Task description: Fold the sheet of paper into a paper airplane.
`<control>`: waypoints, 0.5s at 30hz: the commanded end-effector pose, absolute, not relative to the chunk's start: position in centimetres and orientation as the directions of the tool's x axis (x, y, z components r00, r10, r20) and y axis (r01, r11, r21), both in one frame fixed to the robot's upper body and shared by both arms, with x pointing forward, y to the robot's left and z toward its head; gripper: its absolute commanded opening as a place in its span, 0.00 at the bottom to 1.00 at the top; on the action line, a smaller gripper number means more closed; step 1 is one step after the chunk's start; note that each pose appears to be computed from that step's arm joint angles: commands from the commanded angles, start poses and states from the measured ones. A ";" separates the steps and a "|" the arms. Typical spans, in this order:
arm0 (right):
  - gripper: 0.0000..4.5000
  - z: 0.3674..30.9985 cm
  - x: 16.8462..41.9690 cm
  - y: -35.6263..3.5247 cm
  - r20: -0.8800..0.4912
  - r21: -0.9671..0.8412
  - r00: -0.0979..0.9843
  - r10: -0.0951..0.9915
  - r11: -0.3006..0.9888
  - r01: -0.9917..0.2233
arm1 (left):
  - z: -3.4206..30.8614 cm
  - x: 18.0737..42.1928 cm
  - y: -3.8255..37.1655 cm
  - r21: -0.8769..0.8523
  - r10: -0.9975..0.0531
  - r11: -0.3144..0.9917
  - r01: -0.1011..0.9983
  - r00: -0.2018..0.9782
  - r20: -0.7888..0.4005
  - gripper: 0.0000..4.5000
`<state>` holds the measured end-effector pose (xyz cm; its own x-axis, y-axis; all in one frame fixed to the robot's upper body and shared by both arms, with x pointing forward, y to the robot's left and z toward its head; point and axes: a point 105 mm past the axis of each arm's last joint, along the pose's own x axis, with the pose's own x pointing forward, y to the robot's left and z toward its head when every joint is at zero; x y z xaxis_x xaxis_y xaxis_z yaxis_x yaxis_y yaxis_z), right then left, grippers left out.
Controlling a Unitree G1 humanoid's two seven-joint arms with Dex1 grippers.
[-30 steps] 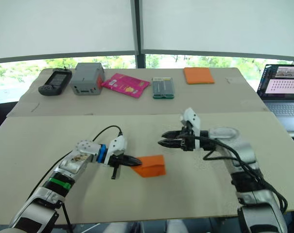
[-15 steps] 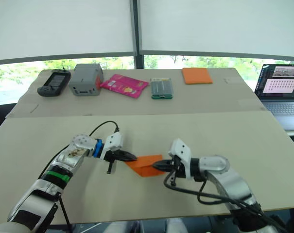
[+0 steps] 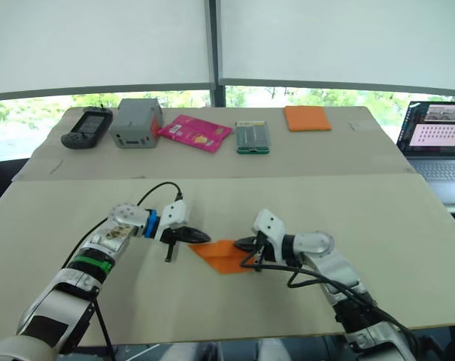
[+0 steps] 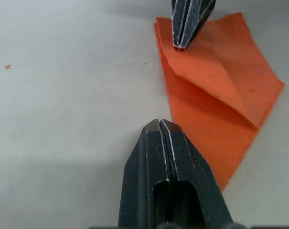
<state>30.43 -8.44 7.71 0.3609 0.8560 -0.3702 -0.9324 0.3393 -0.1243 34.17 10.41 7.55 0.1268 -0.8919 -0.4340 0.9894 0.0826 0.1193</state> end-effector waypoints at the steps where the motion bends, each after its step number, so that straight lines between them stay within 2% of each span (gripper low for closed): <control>1: 0.01 7.9 29.8 -7.8 -0.362 -0.130 0.340 0.868 0.314 -0.941 | 8.1 34.9 11.1 0.023 -0.913 0.198 0.980 0.193 -0.359 0.00; 4: 0.01 7.1 29.5 -7.8 -0.384 -0.133 0.349 0.855 0.323 -0.937 | 9.6 34.4 10.5 -0.030 -0.947 0.186 0.982 0.171 -0.273 0.00; 6: 0.01 6.4 29.7 -8.2 -0.415 -0.156 0.374 0.829 0.341 -0.927 | 10.3 33.3 9.8 -0.028 -0.959 0.130 0.991 0.118 -0.257 0.00; 9: 0.01 5.8 30.2 -8.6 -0.440 -0.186 0.423 0.792 0.381 -0.906 | 8.8 31.4 9.6 0.040 -0.924 0.040 0.998 0.052 -0.379 0.00; 13: 0.01 5.3 30.1 -9.0 -0.454 -0.181 0.444 0.772 0.408 -0.895 | 9.4 30.9 8.7 0.020 -0.943 0.042 0.999 0.046 -0.331 0.00; 15: 0.01 5.3 30.1 -9.1 -0.452 -0.185 0.456 0.767 0.420 -0.889 | 8.8 30.7 8.5 0.029 -0.932 0.035 0.999 0.043 -0.361 0.00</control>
